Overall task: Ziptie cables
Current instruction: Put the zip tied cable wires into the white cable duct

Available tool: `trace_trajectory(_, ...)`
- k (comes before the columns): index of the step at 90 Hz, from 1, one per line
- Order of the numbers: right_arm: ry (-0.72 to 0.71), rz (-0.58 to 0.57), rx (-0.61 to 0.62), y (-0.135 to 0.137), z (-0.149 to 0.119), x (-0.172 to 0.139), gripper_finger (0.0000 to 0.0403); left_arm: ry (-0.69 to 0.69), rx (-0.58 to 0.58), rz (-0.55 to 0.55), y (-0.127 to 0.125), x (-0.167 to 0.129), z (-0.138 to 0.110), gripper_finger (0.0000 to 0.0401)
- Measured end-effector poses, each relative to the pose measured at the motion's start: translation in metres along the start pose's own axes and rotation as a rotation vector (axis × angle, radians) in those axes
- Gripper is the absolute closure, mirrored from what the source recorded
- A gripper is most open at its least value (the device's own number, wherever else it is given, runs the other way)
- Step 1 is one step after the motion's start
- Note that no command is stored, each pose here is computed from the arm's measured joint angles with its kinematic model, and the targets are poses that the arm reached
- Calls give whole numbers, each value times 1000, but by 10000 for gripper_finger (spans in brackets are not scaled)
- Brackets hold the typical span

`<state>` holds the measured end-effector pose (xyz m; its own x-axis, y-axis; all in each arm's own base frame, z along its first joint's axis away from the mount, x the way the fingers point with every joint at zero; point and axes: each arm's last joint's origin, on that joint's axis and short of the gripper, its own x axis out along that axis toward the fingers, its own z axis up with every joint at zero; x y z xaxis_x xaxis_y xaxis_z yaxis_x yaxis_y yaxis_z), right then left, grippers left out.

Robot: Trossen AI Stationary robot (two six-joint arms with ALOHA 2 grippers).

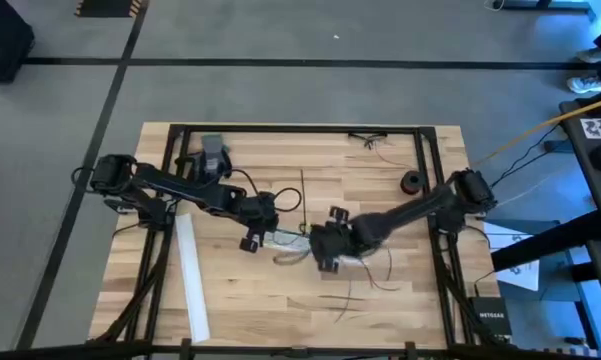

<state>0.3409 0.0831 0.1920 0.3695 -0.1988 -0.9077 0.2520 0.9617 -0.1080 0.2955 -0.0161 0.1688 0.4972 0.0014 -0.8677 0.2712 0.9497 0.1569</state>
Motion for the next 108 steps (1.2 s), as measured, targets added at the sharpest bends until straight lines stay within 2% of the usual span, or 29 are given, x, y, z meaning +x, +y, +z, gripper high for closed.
trace_trajectory(6,6,26,15,-11,5,5,280,-2,5,-2,-1,0,0,395)
trace_trajectory(23,25,246,23,-23,19,16,309,-4,21,-3,-3,0,1,395)
trace_trajectory(55,44,249,-26,-24,18,23,397,-4,27,-4,-3,0,1,395)
trace_trajectory(90,204,218,-27,2,-9,10,402,54,-12,-19,-4,-5,-5,395)
trace_trajectory(97,294,201,-34,5,-21,9,402,86,-16,-28,-5,-6,-8,395)
trace_trajectory(108,299,163,-20,12,-27,6,402,102,-27,-31,-5,-6,-9,395)
